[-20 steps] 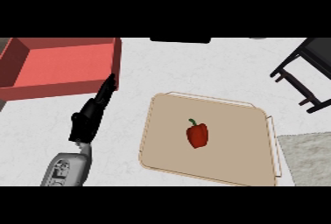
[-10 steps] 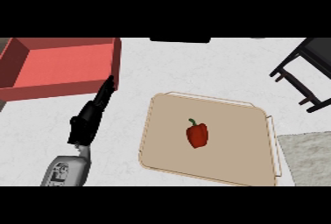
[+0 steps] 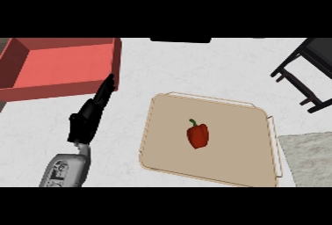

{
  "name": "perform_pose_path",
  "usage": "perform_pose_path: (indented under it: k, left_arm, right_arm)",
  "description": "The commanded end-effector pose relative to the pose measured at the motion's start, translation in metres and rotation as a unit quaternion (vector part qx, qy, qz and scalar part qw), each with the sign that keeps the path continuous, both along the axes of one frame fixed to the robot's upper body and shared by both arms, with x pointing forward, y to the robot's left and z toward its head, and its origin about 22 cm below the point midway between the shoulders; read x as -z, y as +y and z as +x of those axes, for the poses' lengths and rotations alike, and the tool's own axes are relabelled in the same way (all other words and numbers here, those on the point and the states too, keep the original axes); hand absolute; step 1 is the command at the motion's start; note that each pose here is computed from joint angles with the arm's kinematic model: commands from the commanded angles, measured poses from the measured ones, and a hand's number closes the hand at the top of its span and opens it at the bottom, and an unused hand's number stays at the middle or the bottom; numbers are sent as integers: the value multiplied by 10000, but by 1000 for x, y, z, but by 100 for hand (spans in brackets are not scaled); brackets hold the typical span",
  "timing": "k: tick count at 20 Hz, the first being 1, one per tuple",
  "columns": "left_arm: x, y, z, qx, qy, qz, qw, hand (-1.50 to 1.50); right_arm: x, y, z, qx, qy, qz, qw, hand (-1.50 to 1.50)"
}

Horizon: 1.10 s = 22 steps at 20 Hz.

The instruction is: Pick the squash from the tray and place it in the tiered shelf

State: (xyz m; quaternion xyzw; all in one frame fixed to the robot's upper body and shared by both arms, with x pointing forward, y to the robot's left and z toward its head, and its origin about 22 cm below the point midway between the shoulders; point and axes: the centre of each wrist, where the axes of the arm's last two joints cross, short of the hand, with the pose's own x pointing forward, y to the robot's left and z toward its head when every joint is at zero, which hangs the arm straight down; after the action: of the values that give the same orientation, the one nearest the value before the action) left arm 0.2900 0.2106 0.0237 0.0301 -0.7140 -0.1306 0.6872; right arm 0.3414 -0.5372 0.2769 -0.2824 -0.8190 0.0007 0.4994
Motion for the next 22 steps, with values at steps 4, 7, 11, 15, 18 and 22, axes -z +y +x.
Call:
perform_pose_path:
  k: [4, 7, 11, 15, 18, 22]
  left_arm:
    - [2, -3, -5, 56, 10, 1, 10000, 0]
    - [0, -9, 2, -77, -2, 78, 9999, 0]
    - [5, 4, -1, -94, 3, -29, 10000, 0]
    - [-8, -4, 1, -6, -91, -98, 9999, 0]
    - [0, 2, -4, -51, -60, -49, 10000, 0]
    - [2, 8, -2, -163, -41, -31, 9999, 0]
  right_arm:
    - [-49, -26, -37, 331, -471, 1288, 9900, -150]
    - [-53, -46, -64, 542, -186, 1314, 9897, -150]
    - [-47, -68, -98, 834, 428, 1519, 9839, -150]
    - [-48, -82, -123, 1059, 990, 1155, 9827, -150]
    - [-43, -88, -134, 1018, 1133, 1046, 9828, -150]
    - [-39, -96, -149, 817, 1291, 733, 9855, -150]
